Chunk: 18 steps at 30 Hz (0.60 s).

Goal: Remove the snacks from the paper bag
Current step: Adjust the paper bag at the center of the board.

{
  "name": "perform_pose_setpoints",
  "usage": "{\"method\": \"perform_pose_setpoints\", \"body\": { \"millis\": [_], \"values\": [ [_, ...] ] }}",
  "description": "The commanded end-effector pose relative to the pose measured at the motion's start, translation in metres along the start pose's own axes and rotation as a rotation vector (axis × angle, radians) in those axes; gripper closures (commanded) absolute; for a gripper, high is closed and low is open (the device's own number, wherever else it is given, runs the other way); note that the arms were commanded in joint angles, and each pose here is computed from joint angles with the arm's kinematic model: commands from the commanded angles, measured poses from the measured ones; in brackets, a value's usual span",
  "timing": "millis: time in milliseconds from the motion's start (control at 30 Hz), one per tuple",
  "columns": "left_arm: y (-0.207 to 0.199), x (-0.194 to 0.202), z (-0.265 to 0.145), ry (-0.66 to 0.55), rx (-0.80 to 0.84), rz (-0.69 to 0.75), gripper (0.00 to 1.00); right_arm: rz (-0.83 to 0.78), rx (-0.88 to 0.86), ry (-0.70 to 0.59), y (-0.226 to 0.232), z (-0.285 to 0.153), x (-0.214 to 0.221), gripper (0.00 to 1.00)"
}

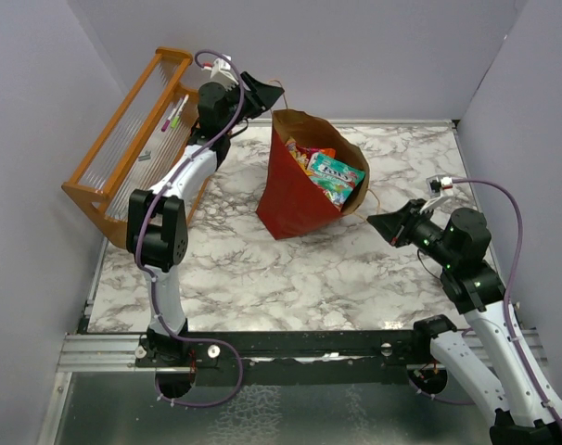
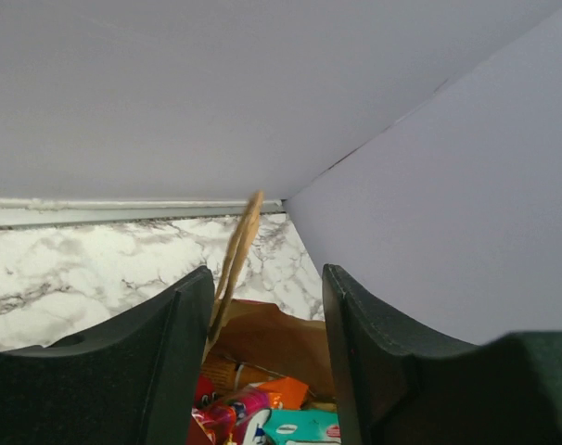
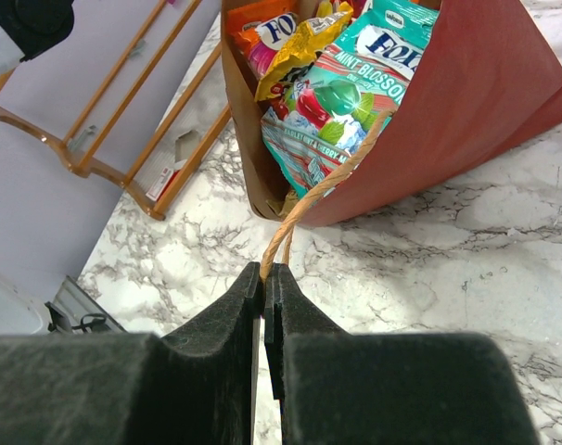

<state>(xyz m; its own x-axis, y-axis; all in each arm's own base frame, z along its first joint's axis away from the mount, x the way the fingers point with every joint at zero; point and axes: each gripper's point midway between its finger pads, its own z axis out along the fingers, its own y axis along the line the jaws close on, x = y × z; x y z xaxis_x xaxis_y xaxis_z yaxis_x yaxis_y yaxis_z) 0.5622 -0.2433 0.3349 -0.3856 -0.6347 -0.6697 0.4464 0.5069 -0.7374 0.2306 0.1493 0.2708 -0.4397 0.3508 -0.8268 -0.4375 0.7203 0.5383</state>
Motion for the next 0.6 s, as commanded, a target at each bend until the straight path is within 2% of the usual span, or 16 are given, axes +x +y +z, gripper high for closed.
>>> {"method": "perform_pose_setpoints", "body": {
  "millis": [0,133,200,367,567],
  "values": [
    [-0.015,-0.010,0.008,-0.009,0.051,0.000,0.60,0.005,-0.008,-0.008,0.006,-0.005,-0.004,0.92],
    [-0.009,-0.014,0.006,-0.003,0.018,0.021,0.90,-0.055,-0.025,-0.005,0.007,-0.004,-0.005,0.91],
    [-0.007,-0.022,0.002,0.000,0.004,0.021,0.99,-0.119,-0.036,0.004,0.008,-0.003,-0.008,0.90],
    [-0.014,-0.056,-0.021,-0.031,0.001,0.043,1.00,-0.251,-0.158,0.061,0.024,0.001,-0.006,0.90],
    [-0.036,-0.095,-0.066,-0.077,0.025,0.100,1.00,-0.223,-0.447,0.110,0.061,0.014,0.002,0.89]
  ]
}}
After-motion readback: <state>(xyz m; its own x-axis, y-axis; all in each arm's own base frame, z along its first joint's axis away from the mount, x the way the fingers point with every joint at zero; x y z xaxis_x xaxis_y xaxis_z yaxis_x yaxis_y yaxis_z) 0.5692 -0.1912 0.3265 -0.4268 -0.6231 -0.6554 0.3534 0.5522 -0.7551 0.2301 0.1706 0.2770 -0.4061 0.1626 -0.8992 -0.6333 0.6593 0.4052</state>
